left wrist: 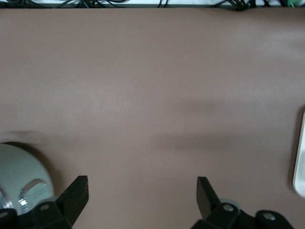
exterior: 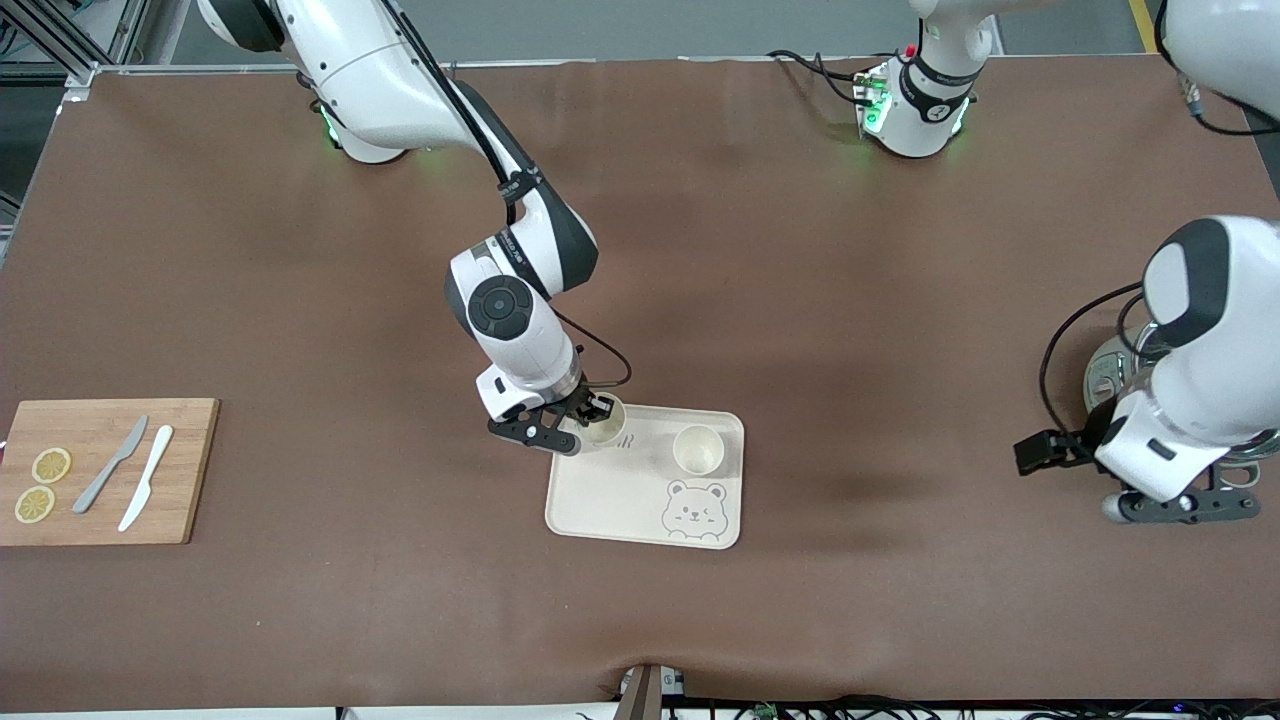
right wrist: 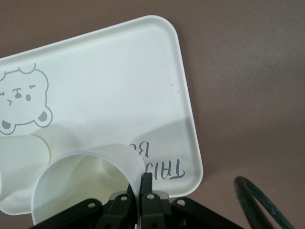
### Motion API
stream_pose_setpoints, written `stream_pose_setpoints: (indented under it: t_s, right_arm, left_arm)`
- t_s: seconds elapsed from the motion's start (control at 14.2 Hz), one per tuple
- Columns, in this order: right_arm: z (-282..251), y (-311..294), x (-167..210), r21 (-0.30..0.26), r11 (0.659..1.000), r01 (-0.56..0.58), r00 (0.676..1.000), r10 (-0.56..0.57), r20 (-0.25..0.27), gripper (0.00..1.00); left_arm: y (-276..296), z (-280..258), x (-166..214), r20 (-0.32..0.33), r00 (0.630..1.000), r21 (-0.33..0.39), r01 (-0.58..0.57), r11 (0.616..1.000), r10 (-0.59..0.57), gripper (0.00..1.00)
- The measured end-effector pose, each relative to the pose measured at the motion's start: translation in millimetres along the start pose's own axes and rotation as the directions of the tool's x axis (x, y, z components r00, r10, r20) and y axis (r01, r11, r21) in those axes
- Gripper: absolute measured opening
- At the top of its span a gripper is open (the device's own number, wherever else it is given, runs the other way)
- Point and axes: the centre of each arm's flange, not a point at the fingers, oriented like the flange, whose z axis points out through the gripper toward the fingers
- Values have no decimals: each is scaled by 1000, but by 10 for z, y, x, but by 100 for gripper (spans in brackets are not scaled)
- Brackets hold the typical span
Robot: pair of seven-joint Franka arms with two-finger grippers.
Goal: Place white IKEA cup upright on tray with both arms
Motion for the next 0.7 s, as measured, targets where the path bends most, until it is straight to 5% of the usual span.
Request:
stream_pose_setpoints:
  t_s: [0.7]
  right_arm:
    - [313, 59, 36, -35, 999, 42, 998, -43, -42, 4]
  left_arm:
    - [510, -1157, -595, 48, 995, 62, -86, 994, 83, 100]
